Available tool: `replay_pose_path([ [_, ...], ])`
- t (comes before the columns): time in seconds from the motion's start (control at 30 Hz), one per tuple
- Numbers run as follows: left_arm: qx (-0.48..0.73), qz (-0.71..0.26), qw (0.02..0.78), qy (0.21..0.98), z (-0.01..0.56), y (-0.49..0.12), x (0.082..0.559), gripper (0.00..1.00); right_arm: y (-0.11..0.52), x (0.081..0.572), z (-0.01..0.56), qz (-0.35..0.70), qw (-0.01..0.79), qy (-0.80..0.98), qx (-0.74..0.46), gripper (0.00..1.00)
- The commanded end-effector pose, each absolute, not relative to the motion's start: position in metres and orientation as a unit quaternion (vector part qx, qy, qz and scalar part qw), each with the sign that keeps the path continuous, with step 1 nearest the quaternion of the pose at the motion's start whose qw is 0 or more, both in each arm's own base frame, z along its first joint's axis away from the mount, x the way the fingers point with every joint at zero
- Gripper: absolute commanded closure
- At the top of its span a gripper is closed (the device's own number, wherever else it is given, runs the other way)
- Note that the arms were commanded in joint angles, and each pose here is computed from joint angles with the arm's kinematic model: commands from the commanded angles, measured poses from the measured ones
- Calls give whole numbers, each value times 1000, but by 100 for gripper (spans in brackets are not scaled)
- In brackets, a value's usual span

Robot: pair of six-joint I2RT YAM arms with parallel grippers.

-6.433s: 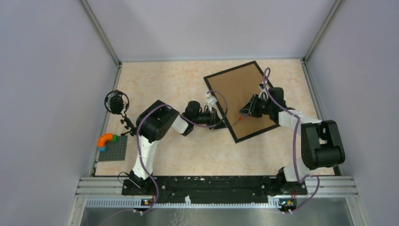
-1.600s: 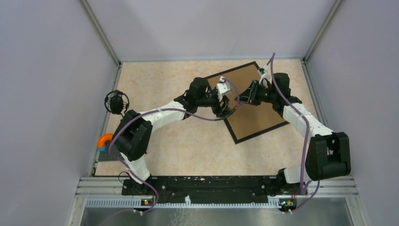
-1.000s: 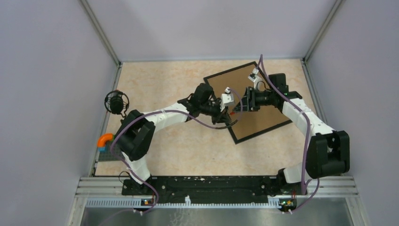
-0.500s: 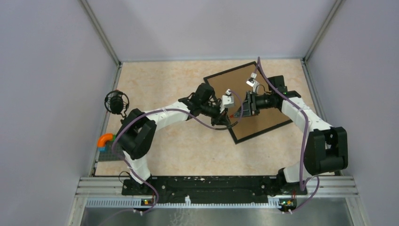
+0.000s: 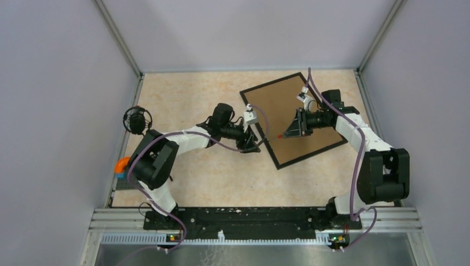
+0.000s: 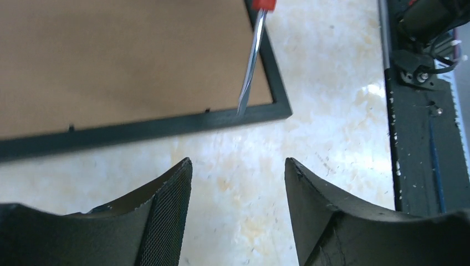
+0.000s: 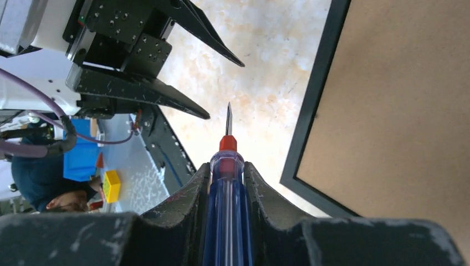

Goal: Take the photo out of the frame
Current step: Adjust the screwdriver, then release the photo frame item from the photo frame.

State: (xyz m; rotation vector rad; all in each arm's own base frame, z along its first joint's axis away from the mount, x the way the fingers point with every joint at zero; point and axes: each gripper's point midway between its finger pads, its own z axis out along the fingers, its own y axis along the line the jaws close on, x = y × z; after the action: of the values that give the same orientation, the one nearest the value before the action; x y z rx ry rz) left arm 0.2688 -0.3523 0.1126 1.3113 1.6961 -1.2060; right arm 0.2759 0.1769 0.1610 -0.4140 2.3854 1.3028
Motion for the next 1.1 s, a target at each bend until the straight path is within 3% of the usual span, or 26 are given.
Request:
replay_pose_path([
  [0.0, 482, -475, 354, 646, 110, -347, 267, 33, 169, 282, 137, 451, 193, 848, -199, 100],
  [0.37, 443, -492, 327, 674, 62, -357, 274, 39, 135, 319, 97, 461, 150, 866, -123, 100],
  [1.07, 430, -500, 313, 683, 38, -383, 285, 42, 129, 318, 73, 486, 85, 864, -96, 100],
])
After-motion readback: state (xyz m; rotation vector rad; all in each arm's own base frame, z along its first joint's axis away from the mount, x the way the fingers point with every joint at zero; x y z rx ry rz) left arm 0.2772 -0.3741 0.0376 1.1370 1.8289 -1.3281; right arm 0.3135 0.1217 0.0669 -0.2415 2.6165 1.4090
